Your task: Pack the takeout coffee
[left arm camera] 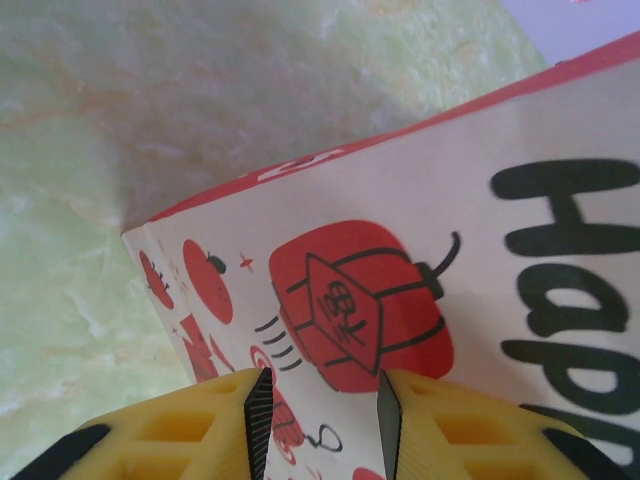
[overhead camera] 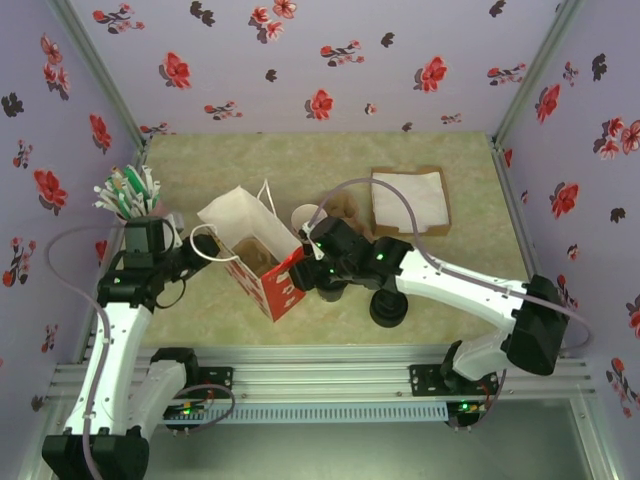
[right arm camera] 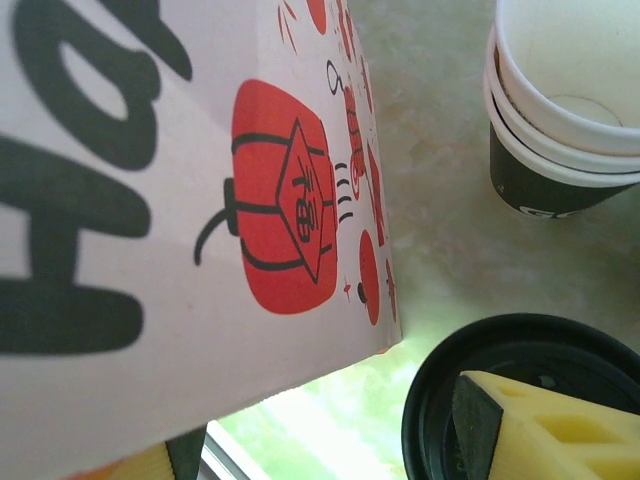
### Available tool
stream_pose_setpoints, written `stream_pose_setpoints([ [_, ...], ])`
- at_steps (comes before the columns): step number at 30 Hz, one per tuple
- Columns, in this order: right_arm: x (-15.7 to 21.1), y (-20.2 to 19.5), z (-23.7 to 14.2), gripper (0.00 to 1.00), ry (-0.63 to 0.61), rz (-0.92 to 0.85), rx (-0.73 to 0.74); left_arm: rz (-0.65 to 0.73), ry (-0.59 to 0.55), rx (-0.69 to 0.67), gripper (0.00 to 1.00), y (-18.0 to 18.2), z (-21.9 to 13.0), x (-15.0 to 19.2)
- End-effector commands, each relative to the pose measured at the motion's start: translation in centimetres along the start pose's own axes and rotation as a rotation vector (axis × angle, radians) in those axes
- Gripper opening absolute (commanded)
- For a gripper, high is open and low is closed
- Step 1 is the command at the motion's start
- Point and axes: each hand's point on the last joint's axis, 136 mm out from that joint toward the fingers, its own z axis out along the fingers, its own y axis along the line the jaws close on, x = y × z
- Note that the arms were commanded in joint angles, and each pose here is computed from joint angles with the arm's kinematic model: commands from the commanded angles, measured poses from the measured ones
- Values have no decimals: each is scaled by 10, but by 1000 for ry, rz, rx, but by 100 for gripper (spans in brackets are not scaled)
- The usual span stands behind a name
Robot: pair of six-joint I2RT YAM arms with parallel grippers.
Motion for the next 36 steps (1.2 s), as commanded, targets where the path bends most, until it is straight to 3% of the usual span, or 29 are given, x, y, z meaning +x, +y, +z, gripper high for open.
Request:
stream_pose_setpoints([
  [1, -16, 4, 1, 68, -31, -33, 18, 23, -68, 5, 34, -5, 1, -21],
  [14, -21, 3, -5, 70, 6, -33, 60, 28, -85, -13, 38, -1, -5, -27],
  [20, -7, -1, -30, 76, 25, -1, 67, 36, -66, -30, 60, -1, -20, -18],
  [29, 16, -35, -58, 81, 64, 80, 223, 59, -53, -94, 82, 8, -48, 1],
  [36, 19, -62, -61, 89, 113, 201, 309, 88, -92, -168, 88, 17, -66, 1],
])
